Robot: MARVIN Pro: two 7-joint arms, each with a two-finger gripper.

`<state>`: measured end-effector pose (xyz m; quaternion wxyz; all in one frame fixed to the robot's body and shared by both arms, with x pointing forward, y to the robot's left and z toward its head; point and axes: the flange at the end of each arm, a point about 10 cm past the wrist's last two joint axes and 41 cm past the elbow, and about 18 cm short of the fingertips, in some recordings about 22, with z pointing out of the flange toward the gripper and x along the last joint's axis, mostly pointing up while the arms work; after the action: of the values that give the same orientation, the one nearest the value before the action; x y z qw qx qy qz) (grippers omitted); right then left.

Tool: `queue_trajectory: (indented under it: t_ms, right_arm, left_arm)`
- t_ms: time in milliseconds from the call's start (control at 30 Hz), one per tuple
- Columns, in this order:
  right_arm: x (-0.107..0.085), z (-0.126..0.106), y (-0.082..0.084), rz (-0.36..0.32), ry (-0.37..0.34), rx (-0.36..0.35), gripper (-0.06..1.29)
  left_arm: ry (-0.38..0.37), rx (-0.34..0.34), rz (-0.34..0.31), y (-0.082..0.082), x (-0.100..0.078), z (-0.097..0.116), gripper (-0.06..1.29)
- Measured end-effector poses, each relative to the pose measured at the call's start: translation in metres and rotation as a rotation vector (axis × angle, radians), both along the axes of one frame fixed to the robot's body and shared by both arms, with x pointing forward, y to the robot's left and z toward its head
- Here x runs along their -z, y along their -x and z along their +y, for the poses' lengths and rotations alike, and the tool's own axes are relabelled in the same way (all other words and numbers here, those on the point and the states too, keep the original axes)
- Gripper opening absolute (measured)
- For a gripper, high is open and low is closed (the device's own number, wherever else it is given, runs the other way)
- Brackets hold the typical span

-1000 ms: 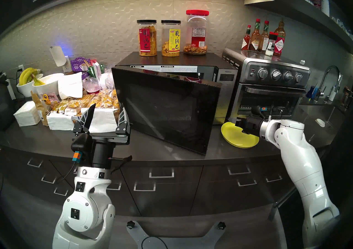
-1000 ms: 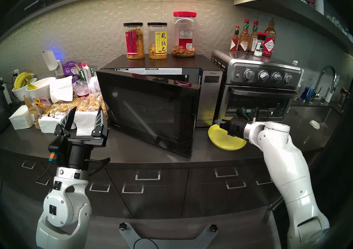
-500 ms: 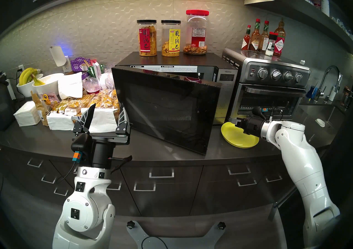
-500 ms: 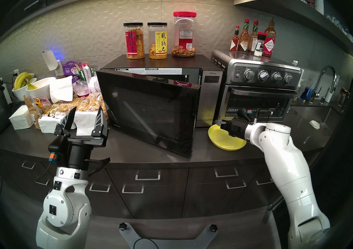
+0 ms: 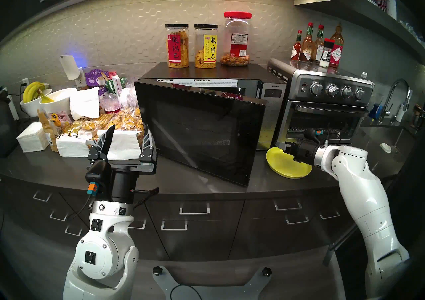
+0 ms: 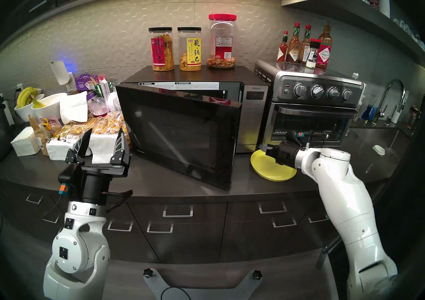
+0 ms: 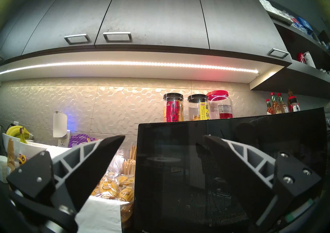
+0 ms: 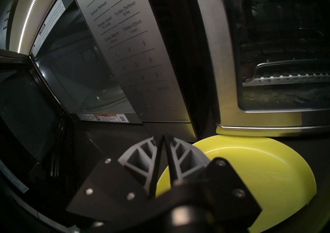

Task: Open the microwave, put the plate inside, and close the door

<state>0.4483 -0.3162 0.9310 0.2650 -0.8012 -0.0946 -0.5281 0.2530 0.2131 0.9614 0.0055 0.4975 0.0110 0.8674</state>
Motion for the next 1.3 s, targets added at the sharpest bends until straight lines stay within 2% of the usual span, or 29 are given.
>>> queue_trajectory:
  t_ms: [567,967,1133,1300]
  right_arm:
    - [-0.0001,-0.0005,0.0001,-0.001,0.000,-0.001,0.21]
    - [-0.0001,-0.0007,0.0001,-0.001,0.000,0.000,0.21]
    - [-0.0001,-0.0008,0.0001,-0.001,0.000,0.000,0.21]
    - [-0.0001,-0.0008,0.0001,-0.001,0.000,0.000,0.21]
  left_arm:
    - [0.000,0.000,0.000,0.0000,0.0000,0.0000,1.27]
    - [0.027,0.019,-0.002,0.0007,-0.0008,-0.0009,1.27]
    - [0.059,0.052,0.009,0.0029,-0.0020,-0.0006,1.27]
    - [0.087,0.109,0.048,0.0073,-0.0063,0.0019,1.27]
